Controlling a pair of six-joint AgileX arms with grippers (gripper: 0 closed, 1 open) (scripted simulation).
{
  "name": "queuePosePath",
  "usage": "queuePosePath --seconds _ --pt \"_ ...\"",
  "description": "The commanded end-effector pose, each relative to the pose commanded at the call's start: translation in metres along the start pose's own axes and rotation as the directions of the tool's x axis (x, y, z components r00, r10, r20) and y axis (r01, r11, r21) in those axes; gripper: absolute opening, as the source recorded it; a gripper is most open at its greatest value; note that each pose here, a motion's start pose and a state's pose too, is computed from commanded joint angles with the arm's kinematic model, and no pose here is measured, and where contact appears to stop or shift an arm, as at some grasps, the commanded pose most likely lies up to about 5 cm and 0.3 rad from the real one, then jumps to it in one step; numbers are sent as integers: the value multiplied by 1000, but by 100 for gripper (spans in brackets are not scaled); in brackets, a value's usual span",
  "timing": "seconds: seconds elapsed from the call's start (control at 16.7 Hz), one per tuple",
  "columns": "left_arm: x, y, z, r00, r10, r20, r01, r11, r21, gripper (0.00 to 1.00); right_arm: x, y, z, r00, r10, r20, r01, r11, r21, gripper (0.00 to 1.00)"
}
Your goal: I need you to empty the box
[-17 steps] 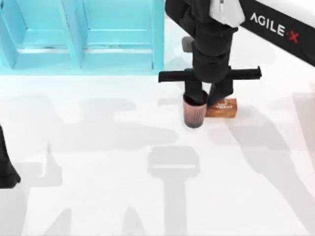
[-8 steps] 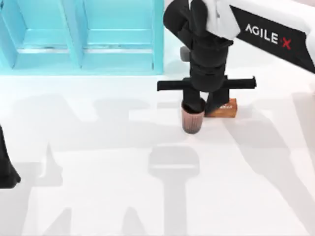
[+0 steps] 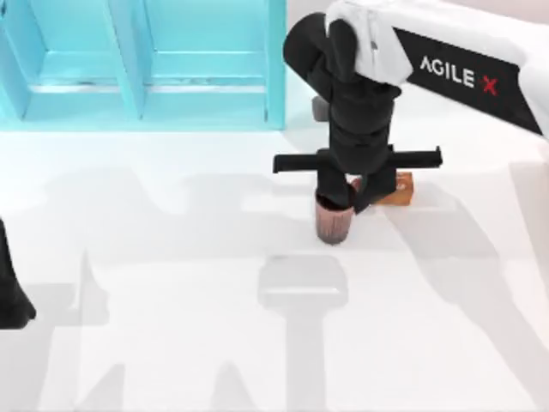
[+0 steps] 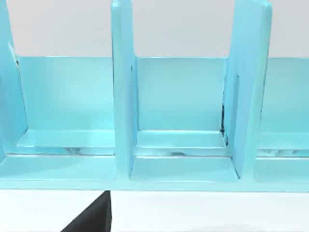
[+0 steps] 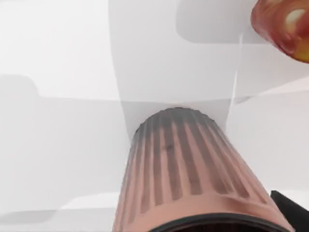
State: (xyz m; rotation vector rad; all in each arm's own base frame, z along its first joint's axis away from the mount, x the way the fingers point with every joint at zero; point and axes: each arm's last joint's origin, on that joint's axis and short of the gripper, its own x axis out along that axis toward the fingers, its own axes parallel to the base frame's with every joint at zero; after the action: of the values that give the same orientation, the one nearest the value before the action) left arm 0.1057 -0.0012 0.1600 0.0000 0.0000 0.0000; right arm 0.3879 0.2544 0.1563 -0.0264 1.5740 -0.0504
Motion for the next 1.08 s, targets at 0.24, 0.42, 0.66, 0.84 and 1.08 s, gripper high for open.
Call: queuePosePath --seconds 0.24,0.42,0.66,0.84,1.08 --pt "0 0 0 1000 0 0 0 1000 0 100 0 0 0 1000 0 0 0 1000 0 45" --pt "0 0 0 1000 0 0 0 1000 0 100 0 0 0 1000 0 0 0 1000 0 68" --pt "0 0 0 1000 0 0 0 1000 0 100 0 0 0 1000 0 0 0 1000 0 98" --pt "0 0 0 1000 0 0 0 1000 0 100 0 0 0 1000 0 0 0 1000 0 100" --pt "0 0 0 1000 0 0 0 1000 0 100 0 0 0 1000 0 0 0 1000 0 100"
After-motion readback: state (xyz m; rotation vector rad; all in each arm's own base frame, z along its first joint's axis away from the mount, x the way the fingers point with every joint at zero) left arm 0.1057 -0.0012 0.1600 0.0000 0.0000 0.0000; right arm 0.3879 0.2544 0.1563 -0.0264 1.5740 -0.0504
